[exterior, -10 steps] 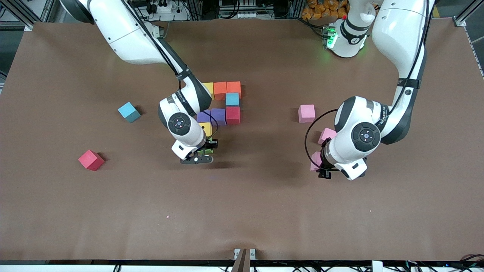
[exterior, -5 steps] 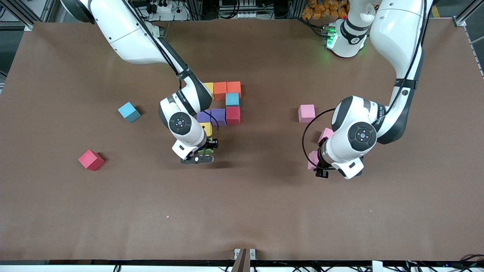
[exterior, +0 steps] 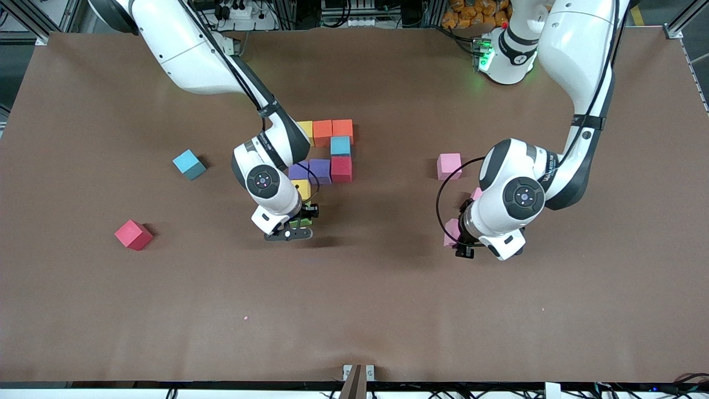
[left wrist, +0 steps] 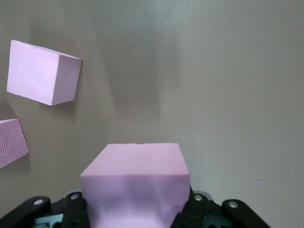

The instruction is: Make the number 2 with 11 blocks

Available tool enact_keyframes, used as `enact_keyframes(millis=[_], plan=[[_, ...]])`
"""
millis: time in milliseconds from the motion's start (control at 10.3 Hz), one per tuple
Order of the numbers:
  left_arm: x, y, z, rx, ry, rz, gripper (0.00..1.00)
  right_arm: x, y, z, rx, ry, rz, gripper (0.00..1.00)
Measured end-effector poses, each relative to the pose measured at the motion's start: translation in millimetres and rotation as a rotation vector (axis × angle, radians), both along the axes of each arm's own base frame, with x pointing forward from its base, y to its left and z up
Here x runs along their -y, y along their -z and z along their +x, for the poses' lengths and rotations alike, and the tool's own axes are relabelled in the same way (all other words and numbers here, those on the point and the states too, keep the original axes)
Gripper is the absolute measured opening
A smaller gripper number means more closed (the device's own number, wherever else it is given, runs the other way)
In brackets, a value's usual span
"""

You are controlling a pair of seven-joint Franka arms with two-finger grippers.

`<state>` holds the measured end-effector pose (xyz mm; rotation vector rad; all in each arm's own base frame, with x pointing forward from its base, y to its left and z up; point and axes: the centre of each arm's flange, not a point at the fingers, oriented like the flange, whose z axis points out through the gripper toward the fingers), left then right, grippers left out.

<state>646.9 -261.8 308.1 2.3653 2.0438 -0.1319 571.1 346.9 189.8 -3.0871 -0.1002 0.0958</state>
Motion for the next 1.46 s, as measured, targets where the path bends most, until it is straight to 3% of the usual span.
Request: enact_keyframes(millis=[1463], plan=[[11.2,7.3,-4.9,-0.021,-0.018,-0.015,0.63,8.4,0.3,4.6,0.001,0.011,-0.003,0.53]])
